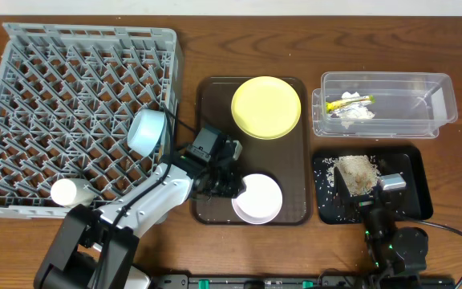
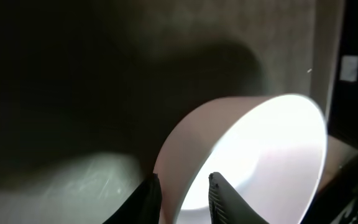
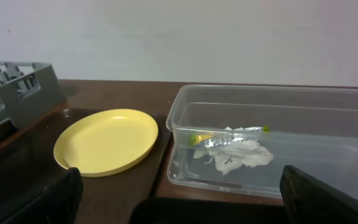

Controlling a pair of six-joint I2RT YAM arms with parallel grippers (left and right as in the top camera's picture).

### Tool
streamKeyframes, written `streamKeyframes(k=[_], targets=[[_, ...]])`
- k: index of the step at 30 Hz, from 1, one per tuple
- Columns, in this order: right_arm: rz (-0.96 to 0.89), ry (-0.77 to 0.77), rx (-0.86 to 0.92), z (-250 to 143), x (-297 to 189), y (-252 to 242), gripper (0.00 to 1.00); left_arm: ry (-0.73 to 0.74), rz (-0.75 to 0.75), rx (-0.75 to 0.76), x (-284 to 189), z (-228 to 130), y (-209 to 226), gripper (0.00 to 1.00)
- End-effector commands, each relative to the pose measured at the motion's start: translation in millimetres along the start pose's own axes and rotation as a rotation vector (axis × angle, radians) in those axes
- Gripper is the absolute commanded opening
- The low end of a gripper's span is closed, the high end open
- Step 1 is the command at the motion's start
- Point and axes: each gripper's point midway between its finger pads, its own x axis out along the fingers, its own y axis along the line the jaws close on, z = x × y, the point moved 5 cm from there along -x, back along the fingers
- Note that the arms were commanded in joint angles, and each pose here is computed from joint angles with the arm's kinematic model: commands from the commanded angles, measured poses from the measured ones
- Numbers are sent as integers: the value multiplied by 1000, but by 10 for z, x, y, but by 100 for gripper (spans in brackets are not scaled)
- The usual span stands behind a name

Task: Sort waste into correct bins and load items into the dishwasher
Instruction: 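Grasp the rim of the white bowl with the left gripper, then carry the white bowl into the dish rack and release it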

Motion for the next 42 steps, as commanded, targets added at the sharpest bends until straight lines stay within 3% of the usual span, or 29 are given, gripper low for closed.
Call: streamKeyframes(k=[1,9,11,12,15,19,23,27,35,38,42], targets=[[-10,3,-4,-9,-1,-17,99,33,-9,-50,77,-28,39,27],[-10,3,-4,-9,-1,-18,99,139,-51,-158,290,-108,130,26],[-10,3,-4,-9,-1,-17,99,131,-50,-181,273,-81,170,19],[-10,3,-4,-9,-1,-17,99,127,-50,-191,265,-71,182,8],[-10,3,-4,-9,-1,-17,99,113,-59,-207,227,-29,192,8],[-10,3,-4,-9,-1,-18,99,27,-87,-197,4,178,134,8],[-10,3,-4,-9,-1,-17,99,-120,-68,-175,-513,455,84,8],[-10,3,-4,-9,-1,-17,99,-323,212,-204,-1302,609,291,8],[-10,3,-4,-9,-1,-17,99,-857,1142,-370,-2951,405,854,8],[-10,3,-4,-9,-1,-17,99,-911,1397,-393,-3232,310,910,8],[-10,3,-4,-9,-1,-17,99,-842,1655,-356,-3342,349,990,8]])
